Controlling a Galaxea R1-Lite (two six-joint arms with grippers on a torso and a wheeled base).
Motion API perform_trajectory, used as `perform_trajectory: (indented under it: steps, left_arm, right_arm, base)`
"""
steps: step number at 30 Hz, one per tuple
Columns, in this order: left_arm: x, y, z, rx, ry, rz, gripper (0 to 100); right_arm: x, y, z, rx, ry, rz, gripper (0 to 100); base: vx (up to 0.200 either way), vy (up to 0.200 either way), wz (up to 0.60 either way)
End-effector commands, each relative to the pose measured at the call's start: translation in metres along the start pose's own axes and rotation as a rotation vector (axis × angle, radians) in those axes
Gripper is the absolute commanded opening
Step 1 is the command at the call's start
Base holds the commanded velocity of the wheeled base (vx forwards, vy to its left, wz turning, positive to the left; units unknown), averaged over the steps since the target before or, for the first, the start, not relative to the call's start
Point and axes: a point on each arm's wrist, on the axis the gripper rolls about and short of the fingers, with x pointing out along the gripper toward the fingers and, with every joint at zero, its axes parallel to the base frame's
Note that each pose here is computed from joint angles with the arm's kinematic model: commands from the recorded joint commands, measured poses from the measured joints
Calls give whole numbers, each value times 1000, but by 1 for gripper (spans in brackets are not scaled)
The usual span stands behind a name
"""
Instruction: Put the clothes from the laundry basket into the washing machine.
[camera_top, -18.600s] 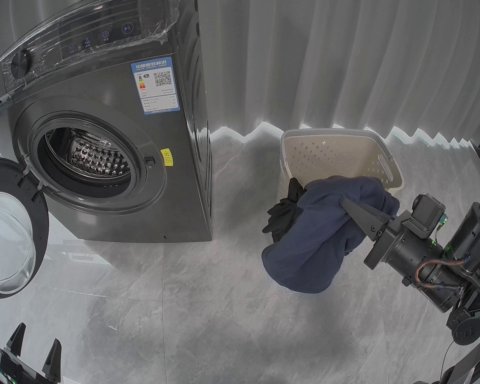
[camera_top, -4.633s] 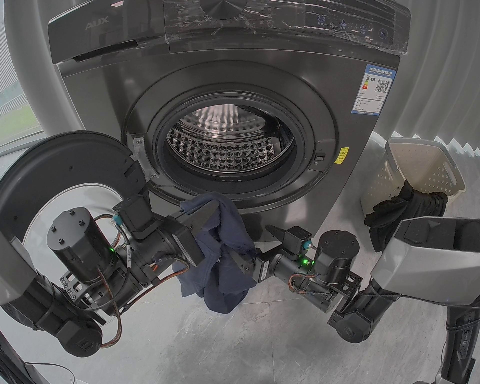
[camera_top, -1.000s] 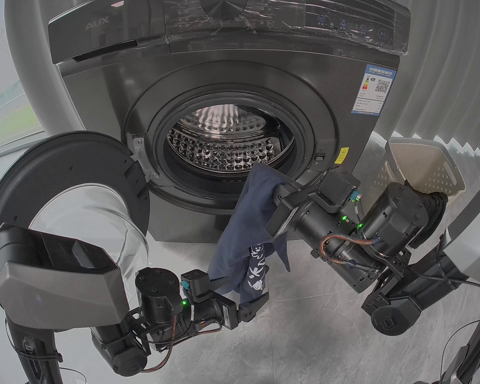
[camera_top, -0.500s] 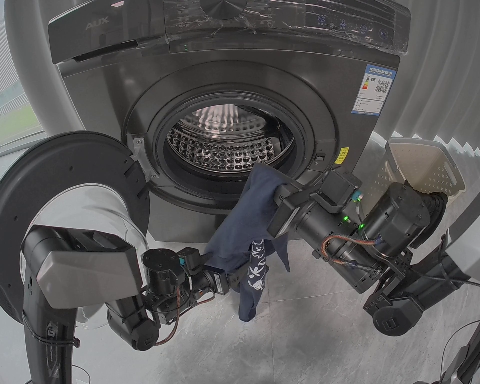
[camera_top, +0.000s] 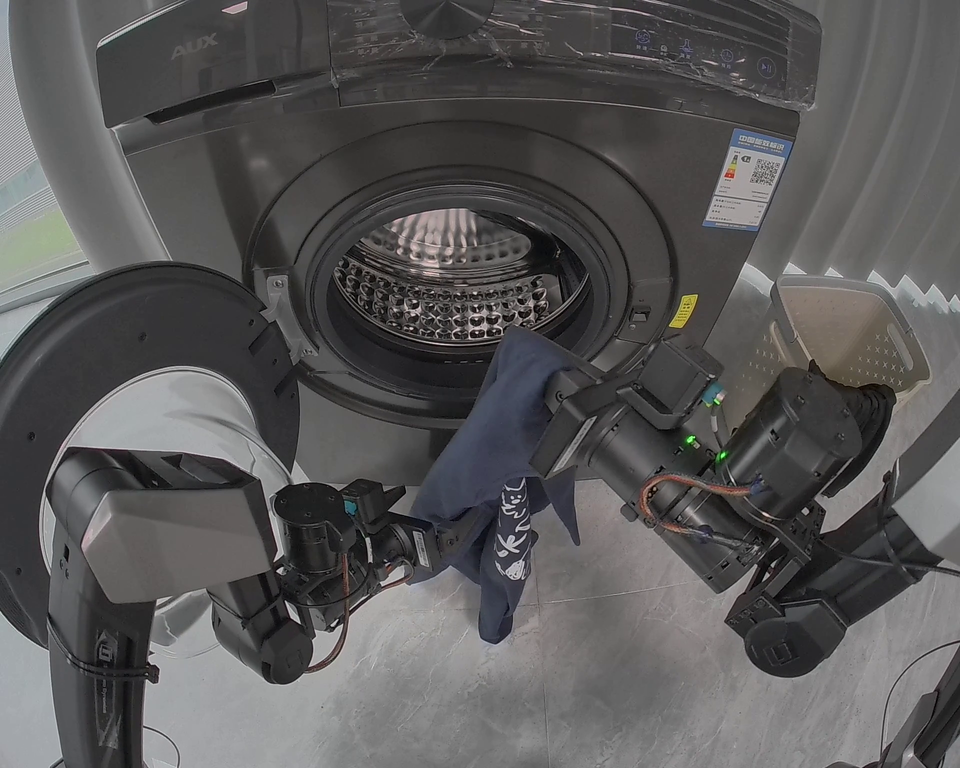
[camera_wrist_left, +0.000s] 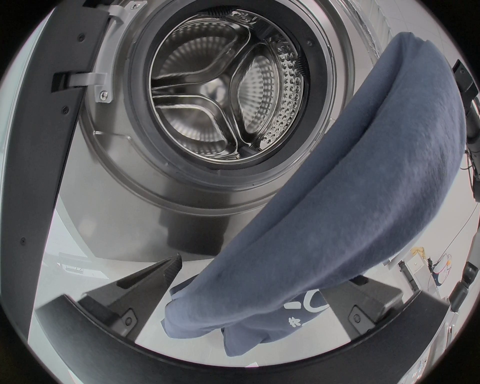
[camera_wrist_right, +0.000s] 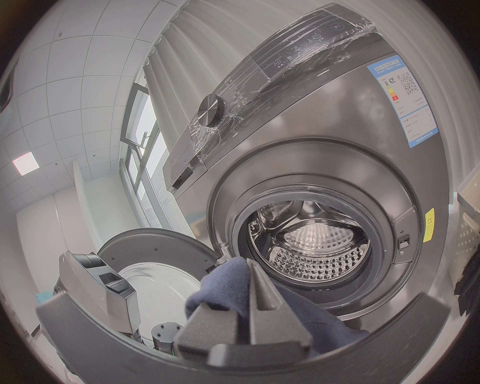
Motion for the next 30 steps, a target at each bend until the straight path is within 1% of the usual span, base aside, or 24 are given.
perform_trajectory:
  steps: [1,5,9,11,13,15,17,18,19,20,21,22,25,28,29,30]
  left_arm:
    - [3,-2,3,1,-20,-5,100]
    - [2,-4,5,2,-30,5,100]
    - [2,1,9,2,-48,56,100]
    - [-1,0,13,0,-57,59,100]
    - [-8,-7,24,0,-77,43,100]
    - [-13,-13,29,3,-81,25,100]
    - [-19,-27,33,6,-82,-13,100]
    - [-21,-31,33,7,-80,-24,100]
    - [-21,-31,33,7,-80,-24,100]
    - [-27,-39,32,9,-68,-45,100]
    - [-27,-39,32,9,-68,-45,100]
    - [-32,-46,28,11,-45,-63,100]
    - [-38,-53,25,13,-24,-84,100]
    - [-42,-62,25,12,-18,-111,100]
    - [-43,-63,25,12,-17,-114,100]
    - [-46,-67,23,13,-7,-127,100]
  right_arm:
    - [0,0,0,0,-1,-3,0]
    - [0,-1,0,-1,0,-4,0]
    - [1,-1,-1,-1,1,-5,0]
    - [2,-2,-2,-2,2,-8,0]
    - [4,-4,-3,-6,3,-15,0]
    - [6,-6,-5,-8,3,-19,0]
    - [10,-8,-8,-11,0,-22,0]
    - [12,-8,-8,-11,-5,-22,0]
    - [12,-8,-8,-11,-5,-22,0]
    - [15,-8,-9,-10,-11,-21,0]
    - [15,-8,-9,-10,-11,-21,0]
    - [18,-7,-5,-9,-28,-19,0]
    - [22,-6,-2,-9,-44,-16,0]
    - [24,-6,0,-10,-56,-14,0]
    - [24,-6,0,-10,-56,-14,0]
    - [25,-6,0,-10,-55,-14,0]
  base:
    - [0,0,0]
    - [0,0,0]
    - [0,0,0]
    - [0,0,0]
    - [0,0,0]
    - [0,0,0]
    - [0,0,0]
    - [0,0,0]
    - [0,0,0]
    - [0,0,0]
    - [0,0,0]
    - [0,0,0]
    - [0,0,0]
    - [0,0,0]
    - [0,0,0]
    - [0,0,0]
